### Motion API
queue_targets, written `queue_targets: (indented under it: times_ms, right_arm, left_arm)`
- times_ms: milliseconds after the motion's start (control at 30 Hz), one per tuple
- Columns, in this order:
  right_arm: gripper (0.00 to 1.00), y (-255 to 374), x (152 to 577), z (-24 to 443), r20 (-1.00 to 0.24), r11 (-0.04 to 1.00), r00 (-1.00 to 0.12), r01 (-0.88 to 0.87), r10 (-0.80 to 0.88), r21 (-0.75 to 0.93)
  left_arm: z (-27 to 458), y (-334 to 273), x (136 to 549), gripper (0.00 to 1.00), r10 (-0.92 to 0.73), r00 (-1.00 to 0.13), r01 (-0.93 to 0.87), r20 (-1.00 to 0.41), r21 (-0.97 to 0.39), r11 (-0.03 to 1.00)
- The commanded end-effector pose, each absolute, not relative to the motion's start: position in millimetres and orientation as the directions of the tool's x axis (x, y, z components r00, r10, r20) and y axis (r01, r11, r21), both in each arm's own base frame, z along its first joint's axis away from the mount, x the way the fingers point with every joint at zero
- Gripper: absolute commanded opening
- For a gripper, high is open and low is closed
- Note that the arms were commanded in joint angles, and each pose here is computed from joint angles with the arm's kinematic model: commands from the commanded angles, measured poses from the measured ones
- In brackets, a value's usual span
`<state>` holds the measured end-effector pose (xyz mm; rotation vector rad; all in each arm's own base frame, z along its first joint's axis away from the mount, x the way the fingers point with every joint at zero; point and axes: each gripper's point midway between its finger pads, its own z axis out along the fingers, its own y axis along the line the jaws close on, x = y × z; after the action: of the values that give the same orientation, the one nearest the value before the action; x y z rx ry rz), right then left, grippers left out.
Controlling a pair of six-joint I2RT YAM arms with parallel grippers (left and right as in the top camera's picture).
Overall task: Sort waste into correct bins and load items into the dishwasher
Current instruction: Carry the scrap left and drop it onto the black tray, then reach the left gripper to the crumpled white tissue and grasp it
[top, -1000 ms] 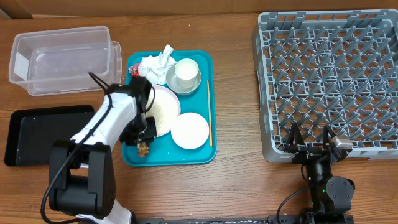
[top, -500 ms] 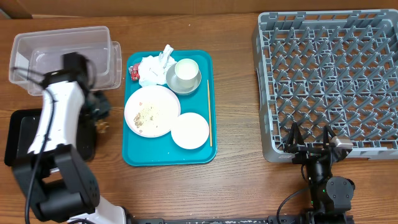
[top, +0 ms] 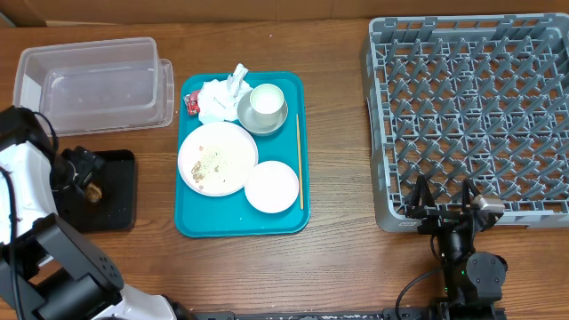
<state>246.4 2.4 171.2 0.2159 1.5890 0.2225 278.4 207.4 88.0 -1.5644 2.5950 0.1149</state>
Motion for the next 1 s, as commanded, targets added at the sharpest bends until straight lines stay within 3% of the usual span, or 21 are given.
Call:
queue_targets:
  times_ms: [0, 300, 400, 433, 467, 500, 567, 633, 733, 767, 800, 833, 967]
  right_arm:
    - [1.0, 2.4, 246.5, 170.0, -0.963, 0.963, -0.024, -0.003, 0.268, 0.269]
    - [1.0, 2.4, 246.5, 170.0, -0.963, 0.963, -0.024, -0.003, 0.268, 0.269]
    - [1.0, 2.4, 246.5, 170.0, -0.963, 0.963, -0.024, -0.003, 0.268, 0.268]
    - [1.0, 2.3, 246.5, 170.0, -0.963, 0.963, -0.024, -0.003, 0.268, 0.269]
    - [1.0, 2.4, 246.5, 170.0, -0.963, 0.963, -0.024, -0.003, 0.268, 0.269]
    - [1.0, 2.4, 246.5, 170.0, -0.963, 0.963, -0.024, -0.003, 0.268, 0.268]
    - [1.0, 2.4, 246.5, 170.0, -0.963, 0.963, -0.024, -0.003, 0.268, 0.268]
    - [1.0, 2.3, 246.5, 170.0, -0.963, 0.963, -0.024, -0.003, 0.268, 0.268]
    - [1.0, 2.4, 246.5, 170.0, -0.963, 0.963, -0.024, -0.003, 0.268, 0.269]
    - [1.0, 2.4, 246.5, 170.0, -0.963, 0.963, -0.024, -0.003, 0.268, 0.268]
    - [1.0, 2.3, 246.5, 170.0, -0.963, 0.963, -0.024, -0.003, 0.268, 0.268]
    - [1.0, 2.4, 246.5, 170.0, -0.963, 0.963, -0.024, -0.003, 0.268, 0.268]
    - [1.0, 2.4, 246.5, 170.0, -0.963, 0.963, -0.024, -0.003, 0.268, 0.269]
  left_arm:
    - [91.8, 185.7, 294.8, 1.0, -0.864, -0.5, -0.854, -0.061, -0.135, 0.503]
    - [111.5, 105.7, 342.5, 0.98, -0.623, -0.781, -0.529, -0.048, -0.48, 0.7]
    - [115.2, 77.3, 355.0, 0.85, -0.547, -0.834, -0.439, -0.072, -0.513, 0.738]
    - [115.5, 67.6, 359.2, 0.74, -0.521, -0.849, -0.412, -0.082, -0.514, 0.752]
    - [116.1, 48.2, 367.5, 0.72, -0.468, -0.877, -0.355, -0.107, -0.512, 0.782]
    - [116.6, 37.9, 372.2, 0.75, -0.439, -0.89, -0.322, -0.124, -0.511, 0.797]
    - [118.5, 16.9, 382.2, 0.94, -0.381, -0.91, -0.252, -0.163, -0.512, 0.821]
    - [121.6, -3.3, 395.5, 0.93, -0.321, -0.92, -0.171, -0.224, -0.507, 0.844]
    - [125.5, -28.6, 417.7, 0.8, -0.238, -0.912, -0.066, -0.335, -0.452, 0.889]
    - [126.1, -33.3, 425.0, 0.82, -0.231, -0.902, -0.061, -0.366, -0.421, 0.905]
    - [126.8, -35.9, 432.3, 0.96, -0.237, -0.888, -0.072, -0.393, -0.391, 0.918]
    - [127.9, -37.7, 438.1, 1.0, -0.245, -0.876, -0.085, -0.416, -0.366, 0.927]
    - [139.0, -45.6, 462.7, 1.0, -0.232, -0.815, -0.081, -0.532, -0.292, 0.953]
